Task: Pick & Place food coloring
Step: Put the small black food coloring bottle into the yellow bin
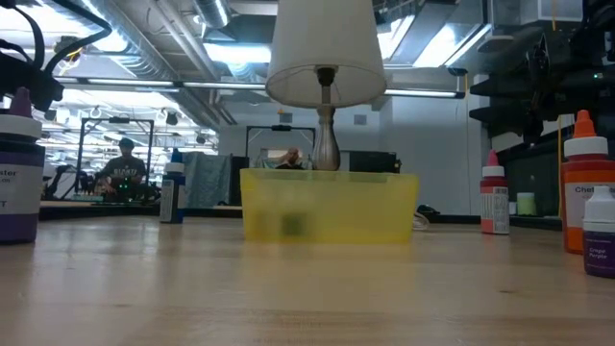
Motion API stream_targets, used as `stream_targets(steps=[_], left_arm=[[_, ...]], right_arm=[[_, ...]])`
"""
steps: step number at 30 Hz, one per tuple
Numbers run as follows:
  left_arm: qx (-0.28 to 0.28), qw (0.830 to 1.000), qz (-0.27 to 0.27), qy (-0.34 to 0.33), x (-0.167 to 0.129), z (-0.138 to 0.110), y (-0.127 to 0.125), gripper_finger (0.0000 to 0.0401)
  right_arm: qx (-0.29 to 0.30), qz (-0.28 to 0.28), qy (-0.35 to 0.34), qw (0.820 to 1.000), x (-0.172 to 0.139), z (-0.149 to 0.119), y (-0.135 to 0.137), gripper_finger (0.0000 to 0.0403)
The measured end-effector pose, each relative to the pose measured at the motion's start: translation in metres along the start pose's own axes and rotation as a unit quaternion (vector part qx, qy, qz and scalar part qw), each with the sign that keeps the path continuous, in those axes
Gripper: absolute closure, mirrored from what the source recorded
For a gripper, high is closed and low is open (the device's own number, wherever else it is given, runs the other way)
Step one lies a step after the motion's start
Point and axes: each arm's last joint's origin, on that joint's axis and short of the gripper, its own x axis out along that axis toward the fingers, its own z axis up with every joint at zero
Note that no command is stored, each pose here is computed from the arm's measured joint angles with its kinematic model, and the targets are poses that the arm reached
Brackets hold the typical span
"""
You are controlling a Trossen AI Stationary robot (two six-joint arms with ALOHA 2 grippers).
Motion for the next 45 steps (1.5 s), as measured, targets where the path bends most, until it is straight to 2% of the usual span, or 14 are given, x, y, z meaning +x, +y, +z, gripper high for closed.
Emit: stream_targets(steps=[10, 19, 24, 33, 40, 45], left_arm=[[-0.009, 1.000, -0.007, -0.005, -0.003, 0.000, 0.001, 0.0354], [-0.036, 0.997, -0.038, -0.064, -0.040, 0.012, -0.001, 0.0343], [-0.049, 0.993, -0.020, -0.107, -0.071, 0.020, 0.006, 0.0349], [-0.045, 0.991, 0.023, -0.124, -0.121, 0.032, 0.022, 0.0348], [-0.038, 0.987, 0.061, -0.144, -0.147, 0.055, 0.027, 0.0348], [-0.035, 0.984, 0.085, -0.150, -0.157, 0.080, 0.025, 0.0348]], right_arm=[[0.000, 0.000, 0.000, 1.000, 0.000, 0.000, 0.000, 0.0120], [0.000, 0.000, 0.000, 1.000, 0.000, 0.000, 0.000, 0.0120], [0.000, 0.000, 0.000, 1.000, 0.000, 0.000, 0.000, 0.0120], [0.000, 0.000, 0.000, 1.000, 0.000, 0.000, 0.000, 0.0120], [0.000, 0.000, 0.000, 1.000, 0.000, 0.000, 0.000, 0.0120], [0.000, 0.000, 0.000, 1.000, 0.000, 0.000, 0.000, 0.0120]])
